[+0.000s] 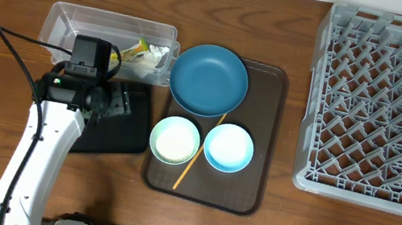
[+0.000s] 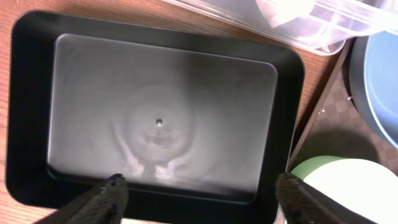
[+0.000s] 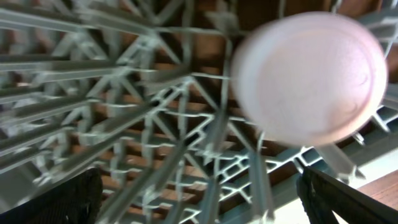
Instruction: Sort waste into correct bins and load items into the dishwasher rack
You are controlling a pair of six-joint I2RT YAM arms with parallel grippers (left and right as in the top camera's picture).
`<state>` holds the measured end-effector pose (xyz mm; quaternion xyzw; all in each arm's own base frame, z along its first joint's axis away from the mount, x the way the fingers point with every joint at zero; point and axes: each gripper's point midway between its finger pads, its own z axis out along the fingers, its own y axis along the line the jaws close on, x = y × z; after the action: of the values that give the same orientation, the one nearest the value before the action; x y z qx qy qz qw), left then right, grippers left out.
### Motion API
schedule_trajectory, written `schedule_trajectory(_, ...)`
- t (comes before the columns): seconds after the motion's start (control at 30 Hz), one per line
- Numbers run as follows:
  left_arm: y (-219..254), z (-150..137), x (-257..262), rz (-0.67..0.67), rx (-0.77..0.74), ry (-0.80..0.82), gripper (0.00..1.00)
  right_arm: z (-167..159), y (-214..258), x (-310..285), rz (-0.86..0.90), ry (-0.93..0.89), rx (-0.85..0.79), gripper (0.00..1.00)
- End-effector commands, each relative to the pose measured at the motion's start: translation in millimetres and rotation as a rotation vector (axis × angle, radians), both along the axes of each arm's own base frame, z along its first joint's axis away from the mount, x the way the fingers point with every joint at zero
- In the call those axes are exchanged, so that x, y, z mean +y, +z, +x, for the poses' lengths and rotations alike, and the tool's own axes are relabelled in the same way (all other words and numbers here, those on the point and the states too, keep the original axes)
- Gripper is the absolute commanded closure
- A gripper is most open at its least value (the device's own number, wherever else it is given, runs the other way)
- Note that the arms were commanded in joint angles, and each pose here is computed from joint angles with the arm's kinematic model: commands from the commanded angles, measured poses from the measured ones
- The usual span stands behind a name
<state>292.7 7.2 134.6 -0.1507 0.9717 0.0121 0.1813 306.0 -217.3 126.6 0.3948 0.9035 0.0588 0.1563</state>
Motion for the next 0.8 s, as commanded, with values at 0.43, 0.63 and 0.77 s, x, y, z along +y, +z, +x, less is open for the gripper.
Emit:
schedule_trajectory(0.43, 4.5, -0.7, 3.7, 0.012, -0.014, 0.010, 0.12, 41.9, 127.3, 242.4, -0.005, 0.787, -0.403, 0.01)
schedule_trajectory(0.63, 4.5, -0.7, 3.7, 0.012, -0.014, 0.010, 0.11, 29.7, 109.6, 317.9, 0.057, 1.008, -0.354, 0.10)
schedule_trajectory(0.77, 4.5, -0.7, 3.7, 0.012, -0.014, 0.010, 0.11, 16.7, 78.1, 354.1, 0.083, 1.113, -0.254, 0.17)
